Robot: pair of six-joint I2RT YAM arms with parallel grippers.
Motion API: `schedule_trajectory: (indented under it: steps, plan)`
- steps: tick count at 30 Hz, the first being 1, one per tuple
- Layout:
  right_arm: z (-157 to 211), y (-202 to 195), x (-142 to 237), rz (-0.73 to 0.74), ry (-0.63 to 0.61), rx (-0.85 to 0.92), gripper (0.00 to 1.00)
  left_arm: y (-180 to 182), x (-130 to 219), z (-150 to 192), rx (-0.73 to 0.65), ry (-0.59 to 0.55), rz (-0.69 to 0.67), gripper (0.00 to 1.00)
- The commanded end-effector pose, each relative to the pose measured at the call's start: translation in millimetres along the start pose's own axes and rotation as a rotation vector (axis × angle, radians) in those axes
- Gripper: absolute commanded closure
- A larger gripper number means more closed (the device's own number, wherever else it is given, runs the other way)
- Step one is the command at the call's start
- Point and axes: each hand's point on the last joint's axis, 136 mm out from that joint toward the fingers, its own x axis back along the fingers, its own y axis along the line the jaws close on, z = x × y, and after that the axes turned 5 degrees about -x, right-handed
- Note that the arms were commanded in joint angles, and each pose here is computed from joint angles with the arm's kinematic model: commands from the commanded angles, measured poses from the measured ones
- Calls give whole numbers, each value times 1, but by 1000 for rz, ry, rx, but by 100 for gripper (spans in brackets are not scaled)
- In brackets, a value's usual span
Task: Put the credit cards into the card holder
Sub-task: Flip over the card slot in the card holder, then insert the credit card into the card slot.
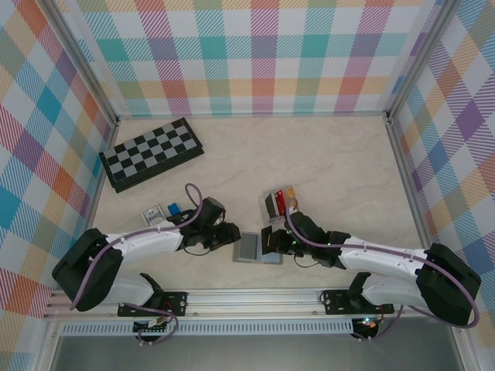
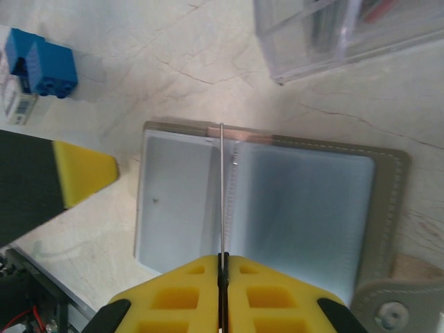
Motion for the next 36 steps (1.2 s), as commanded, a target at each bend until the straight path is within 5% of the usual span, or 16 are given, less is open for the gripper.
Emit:
schedule_trajectory:
  steps: [1, 24, 36]
  plan:
    - [-4, 12, -6, -49, -64, -33, 91, -6, -5, 6, -22, 33, 25, 50]
    - [12, 13, -14, -109, -39, -94, 90, -3, -23, 23, -49, 109, -1, 54]
    - [22, -10, -24, -11, -7, -163, 90, -3, -29, 25, -50, 123, -7, 60]
